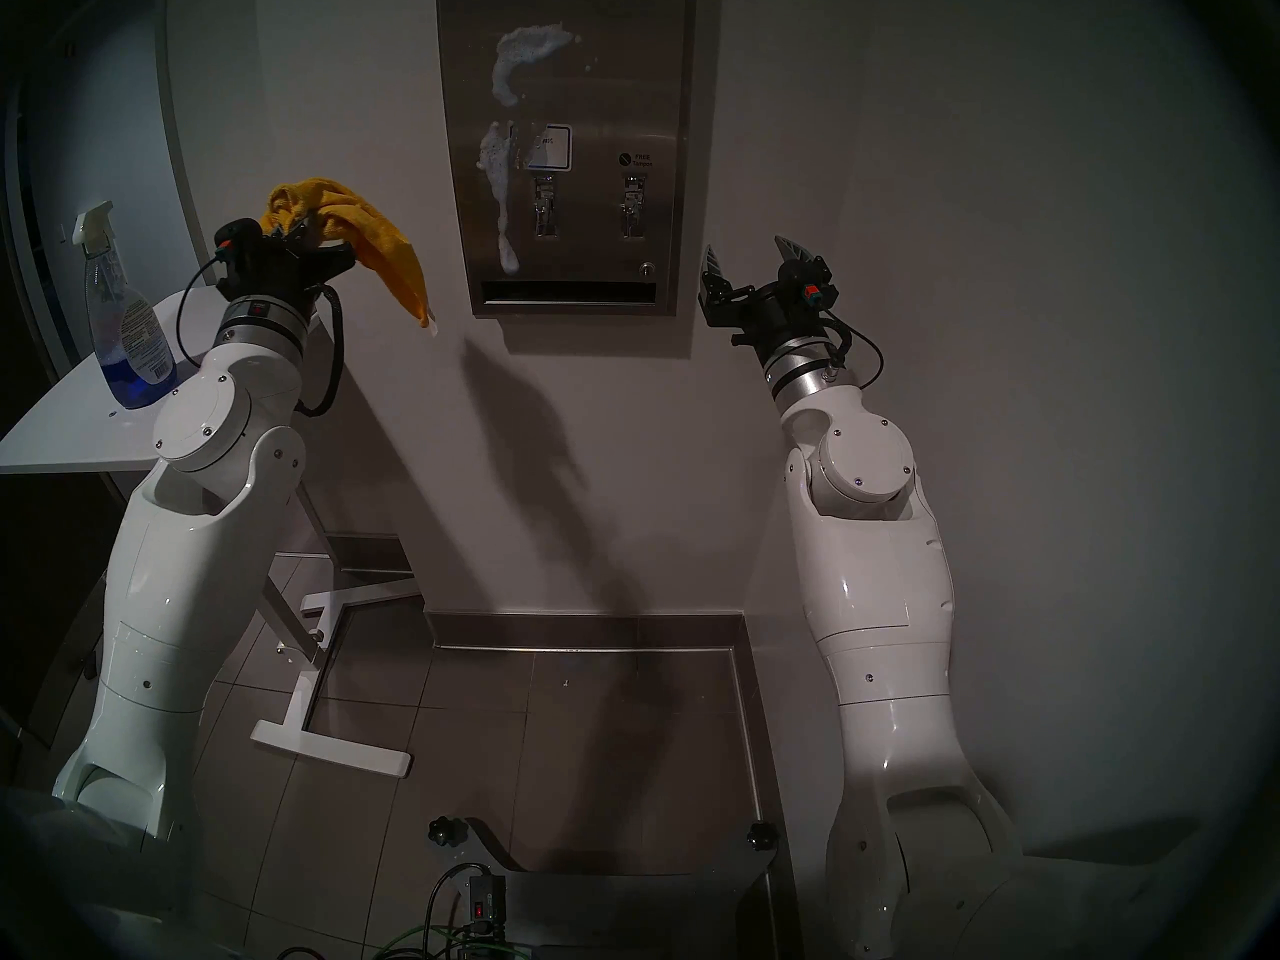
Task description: Pick up the cloth and wipe the surface
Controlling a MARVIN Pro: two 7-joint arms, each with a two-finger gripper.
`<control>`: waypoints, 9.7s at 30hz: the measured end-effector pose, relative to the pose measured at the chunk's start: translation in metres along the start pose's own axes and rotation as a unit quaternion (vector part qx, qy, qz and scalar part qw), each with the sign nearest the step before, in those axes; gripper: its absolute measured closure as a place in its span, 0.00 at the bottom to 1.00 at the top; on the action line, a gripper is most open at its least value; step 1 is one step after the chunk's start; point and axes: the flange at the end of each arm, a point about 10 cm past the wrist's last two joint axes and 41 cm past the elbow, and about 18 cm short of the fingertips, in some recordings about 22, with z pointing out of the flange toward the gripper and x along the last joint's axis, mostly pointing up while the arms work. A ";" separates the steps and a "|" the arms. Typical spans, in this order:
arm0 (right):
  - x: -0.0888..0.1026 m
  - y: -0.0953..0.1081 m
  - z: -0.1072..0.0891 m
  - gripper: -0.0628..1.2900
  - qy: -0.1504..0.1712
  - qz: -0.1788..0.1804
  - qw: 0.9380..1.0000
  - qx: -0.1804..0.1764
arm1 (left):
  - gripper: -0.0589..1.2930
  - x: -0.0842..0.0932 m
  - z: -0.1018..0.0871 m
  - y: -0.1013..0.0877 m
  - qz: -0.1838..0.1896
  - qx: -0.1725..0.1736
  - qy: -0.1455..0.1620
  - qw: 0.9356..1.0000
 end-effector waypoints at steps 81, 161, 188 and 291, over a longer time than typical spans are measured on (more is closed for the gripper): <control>0.008 -0.032 0.000 0.03 0.002 0.013 0.997 0.076 | 0.93 -0.020 -0.052 -0.008 -0.245 -0.393 -0.064 0.884; 0.037 -0.155 -0.005 0.10 -0.018 0.087 0.910 0.405 | 0.93 -0.019 -0.053 -0.009 -0.243 -0.396 -0.064 0.883; 0.040 -0.097 -0.052 0.03 -0.060 0.078 0.917 0.387 | 0.93 -0.019 -0.053 -0.009 -0.243 -0.396 -0.064 0.883; 0.034 -0.166 0.010 0.98 -0.019 0.120 0.925 0.359 | 0.93 -0.019 -0.053 -0.009 -0.242 -0.396 -0.063 0.883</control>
